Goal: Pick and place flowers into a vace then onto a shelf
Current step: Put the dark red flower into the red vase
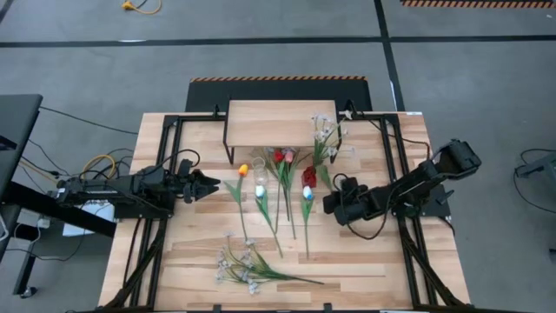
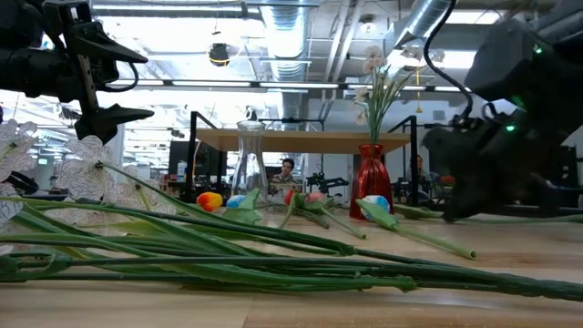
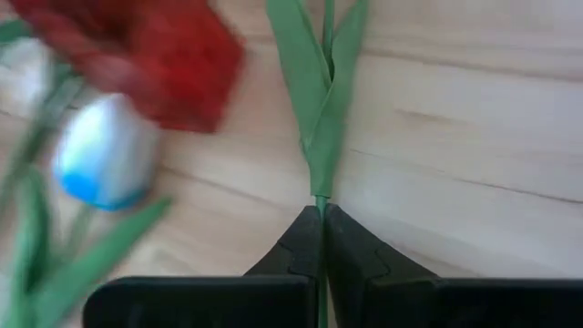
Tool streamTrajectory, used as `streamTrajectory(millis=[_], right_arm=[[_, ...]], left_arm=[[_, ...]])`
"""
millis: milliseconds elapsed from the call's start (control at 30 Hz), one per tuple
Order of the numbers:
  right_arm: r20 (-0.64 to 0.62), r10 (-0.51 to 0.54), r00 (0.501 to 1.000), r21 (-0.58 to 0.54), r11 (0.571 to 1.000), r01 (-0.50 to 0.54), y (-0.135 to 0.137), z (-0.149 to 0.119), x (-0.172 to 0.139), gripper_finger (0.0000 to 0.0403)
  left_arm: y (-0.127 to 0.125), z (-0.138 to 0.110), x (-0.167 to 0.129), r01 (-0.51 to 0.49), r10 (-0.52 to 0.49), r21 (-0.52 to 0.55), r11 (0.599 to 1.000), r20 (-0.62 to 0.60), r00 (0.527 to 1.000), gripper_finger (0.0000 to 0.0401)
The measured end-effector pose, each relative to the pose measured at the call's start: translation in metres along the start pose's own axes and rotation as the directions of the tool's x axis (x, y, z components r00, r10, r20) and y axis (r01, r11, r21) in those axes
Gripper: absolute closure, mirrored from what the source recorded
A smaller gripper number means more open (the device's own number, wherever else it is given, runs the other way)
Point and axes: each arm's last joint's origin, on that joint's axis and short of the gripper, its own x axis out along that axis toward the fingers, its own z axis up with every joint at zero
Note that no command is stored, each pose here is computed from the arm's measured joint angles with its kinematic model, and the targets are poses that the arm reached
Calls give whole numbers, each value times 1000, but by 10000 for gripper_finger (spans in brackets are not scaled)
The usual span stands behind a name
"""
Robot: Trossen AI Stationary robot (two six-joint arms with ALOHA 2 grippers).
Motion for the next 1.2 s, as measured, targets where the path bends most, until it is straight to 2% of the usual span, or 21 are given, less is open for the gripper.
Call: streamTrajectory(millis=[67,200,333,467,667,833,1033,1200], right_arm=[[-15,-33,999,-6,999,33,-3,3,-8,403],[-58,-31,998,2,999,32,-6,9,-25,403],[-95,36,995,12,999,-35,-2,14,-42,403],[-184,72,980,13,997,-71,0,16,-55,403],[-343,108,933,17,994,-109,4,20,-72,403],[-487,83,870,-2,995,-97,4,25,-87,403],[-534,39,845,-46,996,-75,6,40,-109,403],[-601,99,793,-69,982,-174,13,54,-129,403]], left_arm=[[0,0,0,0,0,0,1000,0,1000,69],[0,0,0,0,0,0,1000,0,1000,69],[0,0,0,3,-3,6,1000,-5,1000,69],[0,0,0,4,-4,8,1000,-5,1000,69],[0,0,0,4,-4,9,1000,-6,1000,69],[0,0,0,4,-4,10,1000,-6,1000,69],[0,0,0,4,-4,16,1000,-6,1000,69],[0,0,0,4,-4,16,1000,-6,1000,69]])
